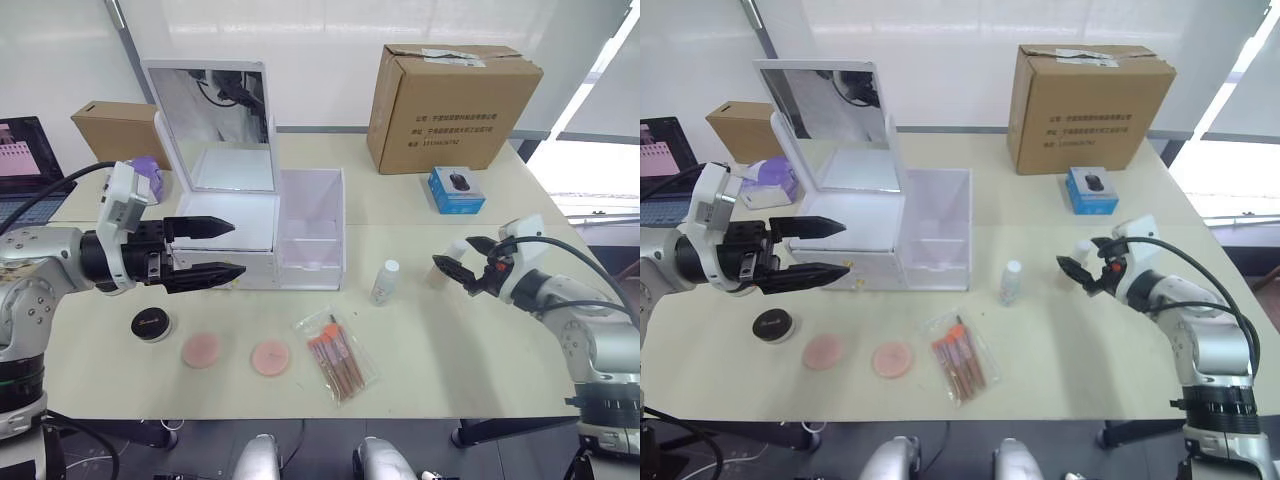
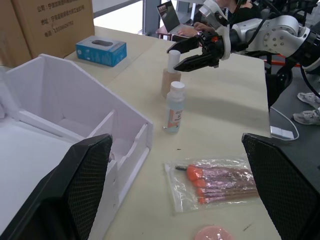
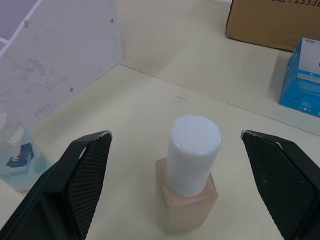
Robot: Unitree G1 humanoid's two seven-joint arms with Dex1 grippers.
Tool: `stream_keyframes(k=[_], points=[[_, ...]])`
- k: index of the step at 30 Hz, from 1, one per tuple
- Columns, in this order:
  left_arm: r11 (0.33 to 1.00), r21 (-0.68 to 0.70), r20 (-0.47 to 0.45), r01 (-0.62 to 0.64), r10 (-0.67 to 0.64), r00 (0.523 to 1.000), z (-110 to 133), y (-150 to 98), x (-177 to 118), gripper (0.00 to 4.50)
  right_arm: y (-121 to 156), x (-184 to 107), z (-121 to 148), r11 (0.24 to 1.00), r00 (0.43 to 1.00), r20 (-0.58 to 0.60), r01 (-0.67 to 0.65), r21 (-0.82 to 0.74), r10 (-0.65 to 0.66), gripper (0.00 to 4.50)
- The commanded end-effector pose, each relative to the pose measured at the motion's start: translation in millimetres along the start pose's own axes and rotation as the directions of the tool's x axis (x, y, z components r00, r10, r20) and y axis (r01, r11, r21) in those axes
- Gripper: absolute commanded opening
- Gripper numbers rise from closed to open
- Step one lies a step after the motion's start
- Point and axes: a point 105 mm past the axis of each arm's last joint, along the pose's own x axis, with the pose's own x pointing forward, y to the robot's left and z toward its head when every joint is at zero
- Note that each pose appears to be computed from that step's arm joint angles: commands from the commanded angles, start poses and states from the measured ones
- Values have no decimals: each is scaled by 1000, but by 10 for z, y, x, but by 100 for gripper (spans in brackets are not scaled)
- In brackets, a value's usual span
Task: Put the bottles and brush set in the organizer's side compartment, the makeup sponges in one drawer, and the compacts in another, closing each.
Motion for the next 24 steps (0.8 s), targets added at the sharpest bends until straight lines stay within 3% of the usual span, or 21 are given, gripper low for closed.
stream_keyframes(k=[1, 10, 13, 17, 24], points=[[998, 63, -16, -16, 17, 1000, 74, -25, -31, 450, -46, 24, 94, 1000, 999, 45, 11, -14, -10, 389], [998, 59, -23, -19, 21, 1000, 42, 12, -25, 450, -60, 37, 94, 1000, 996, 87, 18, -8, -18, 102], [999, 47, -50, -17, 19, 999, -64, 40, -33, 450, -71, 25, 113, 1000, 995, 102, 21, -18, -19, 102], [999, 43, -44, -31, 33, 999, -100, 79, -52, 450, -14, -30, 339, 999, 989, 144, -21, -47, 28, 102], [997, 61, -51, -55, 58, 997, -141, 62, -52, 450, 637, 148, 1120, 942, 927, 188, -301, -149, 326, 102]])
